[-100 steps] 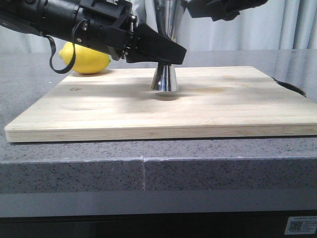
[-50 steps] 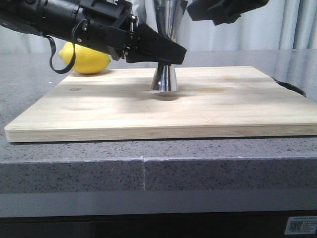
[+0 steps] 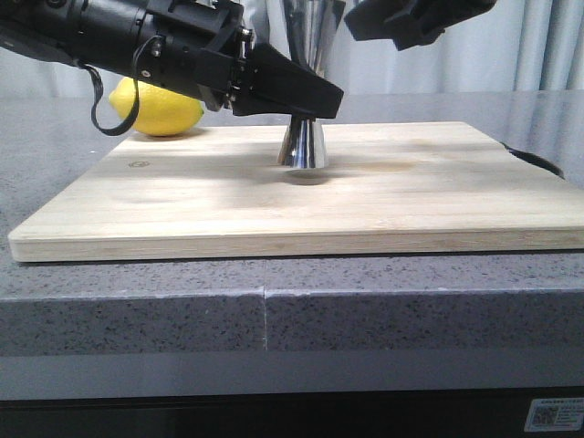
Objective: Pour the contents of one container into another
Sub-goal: 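Hold the beaker above the jigger's upper cup with the right gripper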
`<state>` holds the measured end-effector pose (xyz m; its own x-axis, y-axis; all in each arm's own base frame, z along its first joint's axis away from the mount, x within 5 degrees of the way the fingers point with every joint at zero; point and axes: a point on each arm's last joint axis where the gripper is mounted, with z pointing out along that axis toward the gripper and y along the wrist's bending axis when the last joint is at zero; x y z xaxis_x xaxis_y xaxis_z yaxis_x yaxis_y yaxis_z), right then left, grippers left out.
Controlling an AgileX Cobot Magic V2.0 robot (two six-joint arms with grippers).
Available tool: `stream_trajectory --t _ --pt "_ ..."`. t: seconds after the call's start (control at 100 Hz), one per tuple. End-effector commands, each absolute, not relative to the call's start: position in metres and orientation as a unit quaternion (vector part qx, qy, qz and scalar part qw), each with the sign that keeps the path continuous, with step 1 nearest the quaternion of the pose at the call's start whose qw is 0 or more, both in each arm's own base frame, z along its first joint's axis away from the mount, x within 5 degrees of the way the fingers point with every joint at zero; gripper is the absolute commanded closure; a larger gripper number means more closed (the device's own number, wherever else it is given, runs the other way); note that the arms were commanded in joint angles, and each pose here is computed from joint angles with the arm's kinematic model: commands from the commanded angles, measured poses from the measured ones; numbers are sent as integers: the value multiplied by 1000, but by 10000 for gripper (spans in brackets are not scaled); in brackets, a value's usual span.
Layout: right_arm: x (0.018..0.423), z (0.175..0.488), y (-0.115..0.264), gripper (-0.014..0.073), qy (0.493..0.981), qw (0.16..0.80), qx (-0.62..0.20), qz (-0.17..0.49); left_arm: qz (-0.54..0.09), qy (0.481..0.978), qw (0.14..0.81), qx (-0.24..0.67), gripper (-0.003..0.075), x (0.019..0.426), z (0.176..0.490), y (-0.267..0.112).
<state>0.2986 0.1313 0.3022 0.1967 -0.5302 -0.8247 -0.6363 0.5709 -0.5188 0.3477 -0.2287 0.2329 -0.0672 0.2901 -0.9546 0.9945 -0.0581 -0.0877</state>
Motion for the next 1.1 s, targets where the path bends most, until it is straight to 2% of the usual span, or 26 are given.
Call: stream_trajectory --t 0.0,1.09 --pt "293 333 132 276 598 660 -454 44 -489 521 418 561 605 337 275 -231" --pt "294 349 143 276 577 661 -480 6 -491 520 416 562 605 336 275 -231"
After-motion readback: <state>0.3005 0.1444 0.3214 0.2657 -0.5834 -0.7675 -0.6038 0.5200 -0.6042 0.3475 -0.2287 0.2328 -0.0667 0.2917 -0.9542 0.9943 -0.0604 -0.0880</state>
